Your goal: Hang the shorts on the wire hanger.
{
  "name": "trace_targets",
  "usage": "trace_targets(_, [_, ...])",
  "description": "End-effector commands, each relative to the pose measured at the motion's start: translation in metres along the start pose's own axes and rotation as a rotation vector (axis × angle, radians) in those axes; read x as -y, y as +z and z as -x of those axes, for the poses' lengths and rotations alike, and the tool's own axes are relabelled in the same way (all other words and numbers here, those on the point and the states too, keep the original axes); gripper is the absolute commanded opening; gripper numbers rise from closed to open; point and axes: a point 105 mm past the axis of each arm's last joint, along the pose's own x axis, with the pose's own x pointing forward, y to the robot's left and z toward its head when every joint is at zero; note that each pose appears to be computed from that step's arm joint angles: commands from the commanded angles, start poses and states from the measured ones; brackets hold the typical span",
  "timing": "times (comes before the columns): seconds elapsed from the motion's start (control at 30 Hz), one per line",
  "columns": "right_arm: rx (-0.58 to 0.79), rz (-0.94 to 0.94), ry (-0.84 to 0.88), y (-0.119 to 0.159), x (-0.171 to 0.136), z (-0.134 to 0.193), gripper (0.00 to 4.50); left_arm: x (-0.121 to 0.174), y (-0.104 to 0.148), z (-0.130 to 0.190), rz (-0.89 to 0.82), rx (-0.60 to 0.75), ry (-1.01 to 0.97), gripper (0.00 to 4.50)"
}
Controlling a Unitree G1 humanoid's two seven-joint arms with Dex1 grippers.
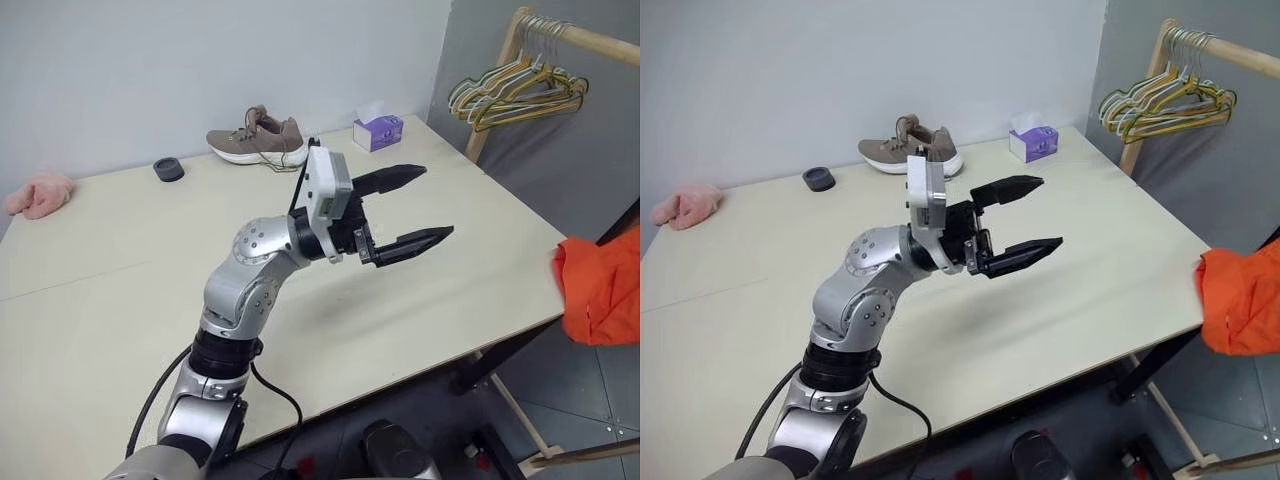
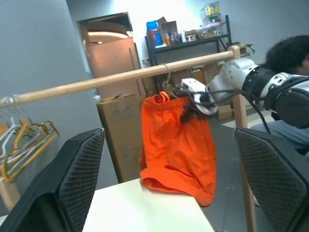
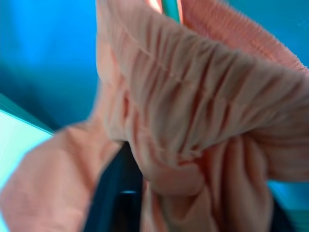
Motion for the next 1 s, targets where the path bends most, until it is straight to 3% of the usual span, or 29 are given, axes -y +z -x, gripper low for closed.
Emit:
trace_targets(0.03, [0.094, -0.046, 0.022, 0.017, -0.001, 0.02, 3.23, 0.004, 0.01, -0.002, -0.036, 0.03, -0.012, 4.5])
trace_targets(0.13, [0.153, -0.048, 0.019, 0.016, -0.004, 0.033, 4.31, 0.003, 0.009, -0.001, -0.036, 0.026, -0.009, 4.5])
trace_targets(0.17, [0.181, -0.046, 0.011, 0.015, -0.004, 0.037, 4.47, 0.003, 0.008, -0.001, -0.035, 0.025, -0.01, 4.5])
trace_targets(0.3, [0.26, -0.023, -0.012, 0.017, -0.006, 0.048, 4.47, 0.003, 0.008, -0.001, -0.036, 0.021, -0.014, 4.5])
trace_targets(0.57, [0.546, 0.125, -0.132, 0.049, -0.007, 0.072, 4.47, 0.003, 0.006, -0.001, -0.04, 0.016, -0.014, 4.5])
trace_targets(0.73, [0.624, 0.154, -0.113, 0.055, -0.019, 0.078, 4.47, 0.003, 0.005, -0.001, -0.038, 0.011, -0.013, 4.5])
trace_targets(0.87, [0.622, 0.177, -0.113, 0.051, -0.022, 0.077, 4.47, 0.003, 0.005, 0.0, -0.04, 0.007, -0.013, 4.5])
trace_targets(1.0, [0.446, 0.084, -0.14, 0.021, -0.014, 0.063, 4.47, 0.004, 0.003, 0.0, -0.04, 0.001, -0.015, 4.5])
